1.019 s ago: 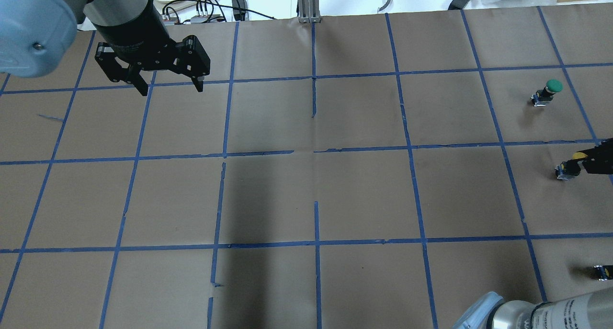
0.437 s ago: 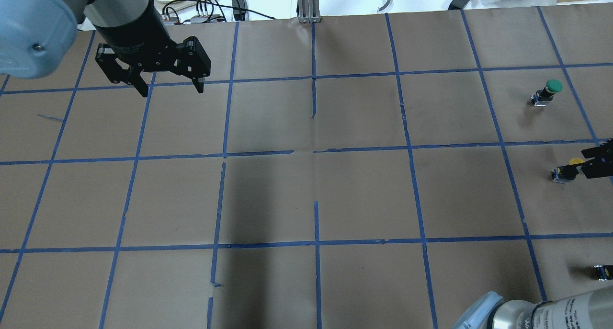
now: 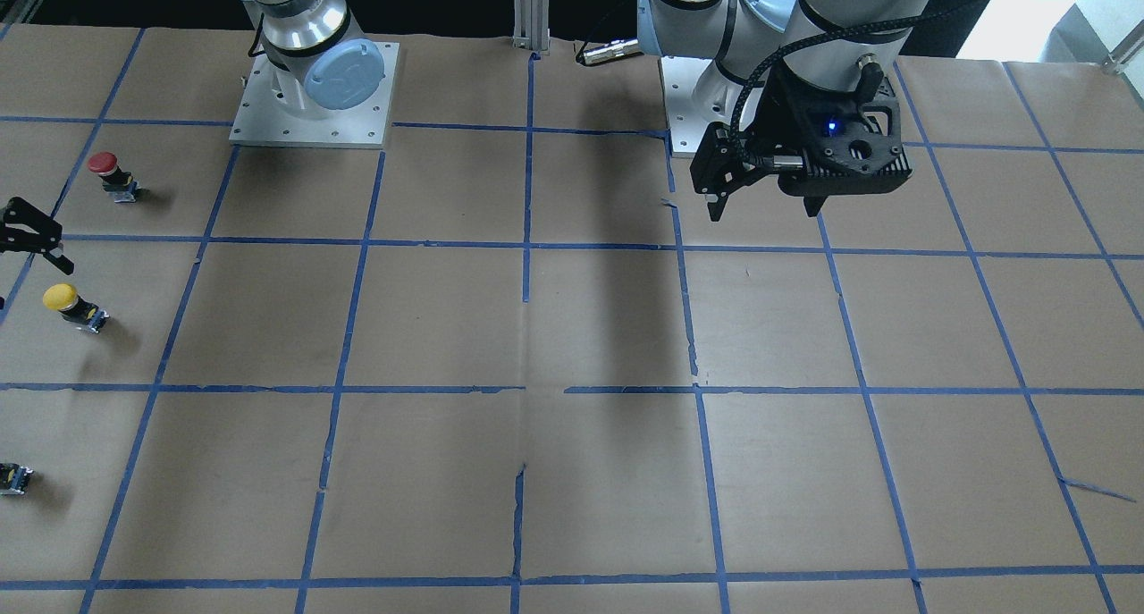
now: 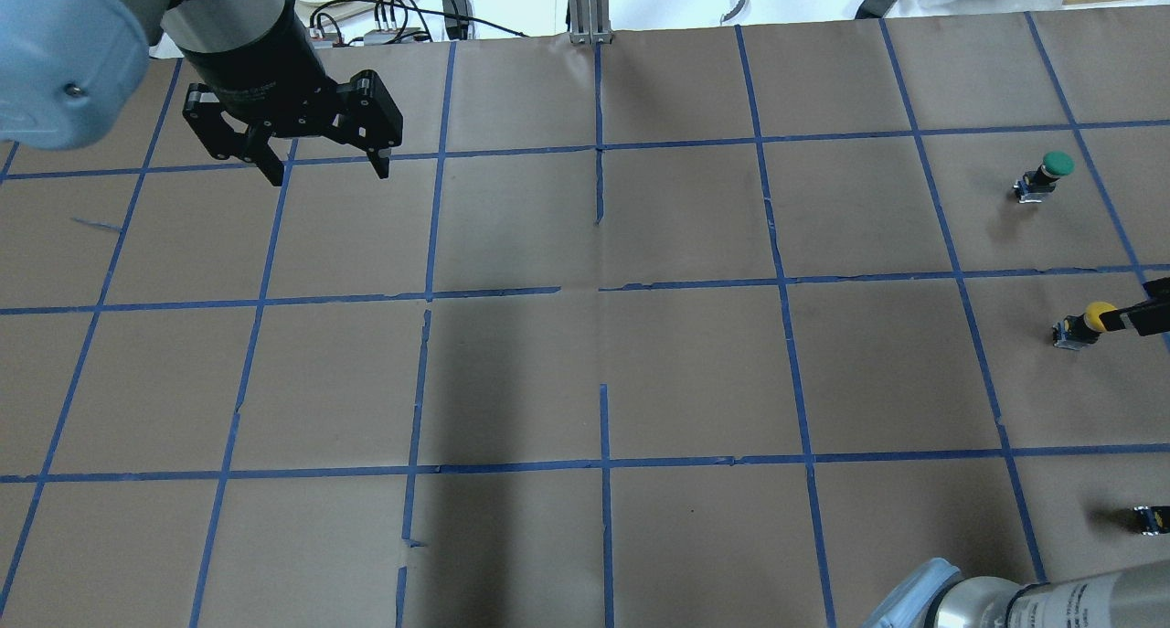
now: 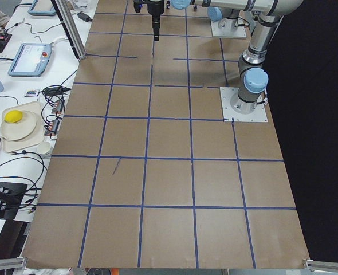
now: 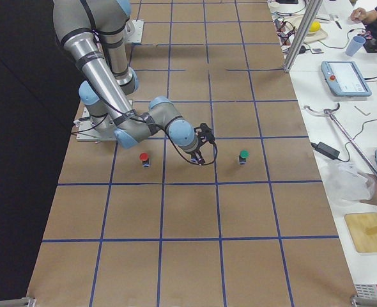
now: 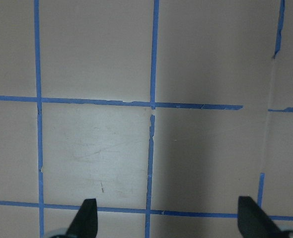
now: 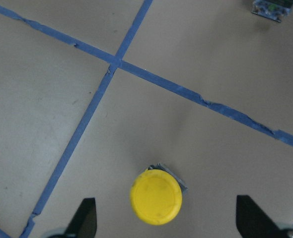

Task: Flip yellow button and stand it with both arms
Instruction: 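Open the right gripper and release the standing button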

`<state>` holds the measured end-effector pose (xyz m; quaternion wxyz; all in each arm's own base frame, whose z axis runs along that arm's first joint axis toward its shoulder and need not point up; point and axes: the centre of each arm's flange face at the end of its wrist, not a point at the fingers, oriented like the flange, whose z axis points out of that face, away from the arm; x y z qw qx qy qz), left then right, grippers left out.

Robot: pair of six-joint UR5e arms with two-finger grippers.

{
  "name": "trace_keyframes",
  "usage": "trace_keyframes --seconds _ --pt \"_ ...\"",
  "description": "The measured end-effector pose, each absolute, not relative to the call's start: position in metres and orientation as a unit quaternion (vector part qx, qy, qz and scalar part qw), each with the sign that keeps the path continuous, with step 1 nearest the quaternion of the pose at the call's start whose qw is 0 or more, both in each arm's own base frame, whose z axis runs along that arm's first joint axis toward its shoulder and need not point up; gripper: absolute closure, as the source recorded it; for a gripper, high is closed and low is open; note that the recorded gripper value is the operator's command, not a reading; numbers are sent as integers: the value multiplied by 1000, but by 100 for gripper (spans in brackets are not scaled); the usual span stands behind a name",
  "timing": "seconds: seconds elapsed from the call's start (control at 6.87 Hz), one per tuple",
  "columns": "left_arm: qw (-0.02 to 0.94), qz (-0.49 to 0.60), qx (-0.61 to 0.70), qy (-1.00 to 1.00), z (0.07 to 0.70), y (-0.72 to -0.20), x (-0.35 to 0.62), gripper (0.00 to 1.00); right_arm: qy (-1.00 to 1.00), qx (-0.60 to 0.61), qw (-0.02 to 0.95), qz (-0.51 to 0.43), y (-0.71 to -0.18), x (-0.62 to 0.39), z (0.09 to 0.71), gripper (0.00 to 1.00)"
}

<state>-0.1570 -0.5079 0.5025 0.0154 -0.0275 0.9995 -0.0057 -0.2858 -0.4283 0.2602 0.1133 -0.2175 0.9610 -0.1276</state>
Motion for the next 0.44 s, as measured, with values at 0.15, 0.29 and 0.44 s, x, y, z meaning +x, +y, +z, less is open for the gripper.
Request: trace_keyframes --seconds 0.15,0.29,0.44 --pt "16 -5 -27 999 502 -508 -157 0 972 -179 101 -114 -424 -272 286 0" --pt "15 -5 -27 1000 502 -508 -157 0 982 -137 90 -92 -423 -248 315 0" --pt "15 -5 -27 999 502 -508 -157 0 990 -94 76 -72 -428 -215 348 0"
